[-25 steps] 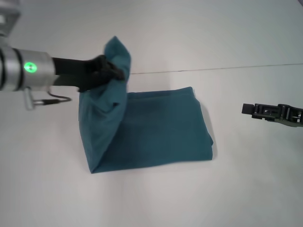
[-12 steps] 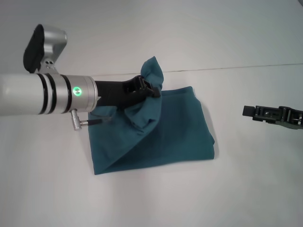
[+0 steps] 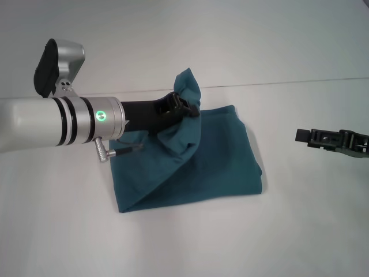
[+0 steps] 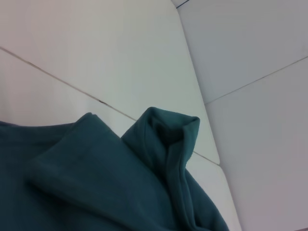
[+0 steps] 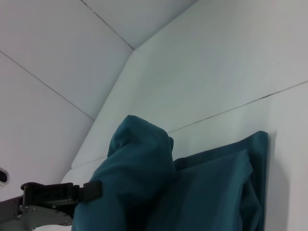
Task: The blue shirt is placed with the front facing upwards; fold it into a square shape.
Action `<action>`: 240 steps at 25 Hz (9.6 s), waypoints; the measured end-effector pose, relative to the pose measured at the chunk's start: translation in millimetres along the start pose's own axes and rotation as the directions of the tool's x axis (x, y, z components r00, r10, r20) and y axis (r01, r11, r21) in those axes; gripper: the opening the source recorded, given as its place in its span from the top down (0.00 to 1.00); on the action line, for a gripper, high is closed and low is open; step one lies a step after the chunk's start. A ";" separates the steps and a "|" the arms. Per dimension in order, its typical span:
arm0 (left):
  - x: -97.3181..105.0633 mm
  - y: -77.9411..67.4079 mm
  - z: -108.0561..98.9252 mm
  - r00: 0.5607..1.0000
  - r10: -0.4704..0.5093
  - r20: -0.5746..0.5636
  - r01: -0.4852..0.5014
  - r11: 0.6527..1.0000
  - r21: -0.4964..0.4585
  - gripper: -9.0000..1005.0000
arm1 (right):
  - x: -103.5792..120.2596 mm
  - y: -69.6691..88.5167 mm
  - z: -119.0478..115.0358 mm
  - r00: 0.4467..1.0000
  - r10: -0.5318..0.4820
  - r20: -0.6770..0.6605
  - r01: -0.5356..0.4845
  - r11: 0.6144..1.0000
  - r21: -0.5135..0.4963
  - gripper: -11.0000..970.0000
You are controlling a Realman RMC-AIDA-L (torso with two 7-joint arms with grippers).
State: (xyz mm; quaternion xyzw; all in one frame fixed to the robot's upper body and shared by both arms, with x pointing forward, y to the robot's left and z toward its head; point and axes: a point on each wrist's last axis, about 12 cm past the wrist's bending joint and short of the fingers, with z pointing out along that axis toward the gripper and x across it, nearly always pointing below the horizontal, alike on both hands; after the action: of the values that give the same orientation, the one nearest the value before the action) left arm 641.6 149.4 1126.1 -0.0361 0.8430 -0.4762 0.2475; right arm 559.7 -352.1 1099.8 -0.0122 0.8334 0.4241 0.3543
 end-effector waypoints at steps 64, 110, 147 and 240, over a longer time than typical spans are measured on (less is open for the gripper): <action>32.2 73.6 -162.5 0.989 0.145 0.005 -0.145 0.987 0.069 0.07 | -88.6 105.1 151.2 0.874 -0.215 -0.436 0.374 0.870 0.321 0.27; 35.2 73.4 -154.0 0.990 0.123 0.064 -0.129 0.986 0.105 0.07 | -67.3 91.6 180.5 0.961 -0.133 -0.242 0.219 0.903 0.370 0.90; 35.5 81.4 -163.4 0.990 0.061 0.127 -0.076 0.990 0.116 0.07 | -70.6 95.7 149.4 0.945 -0.088 -0.315 0.150 0.972 0.179 0.76; 35.9 86.5 -158.7 0.984 0.006 0.176 -0.030 0.990 0.137 0.07 | -56.5 75.4 161.3 0.974 -0.137 -0.179 0.199 0.898 0.392 0.74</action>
State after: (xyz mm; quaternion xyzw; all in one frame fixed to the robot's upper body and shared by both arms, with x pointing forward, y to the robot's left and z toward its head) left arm 553.7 310.4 1108.6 -0.0527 0.7830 -0.5267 0.3267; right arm 671.4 -204.3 1123.6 -0.0413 0.9229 0.2070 0.3221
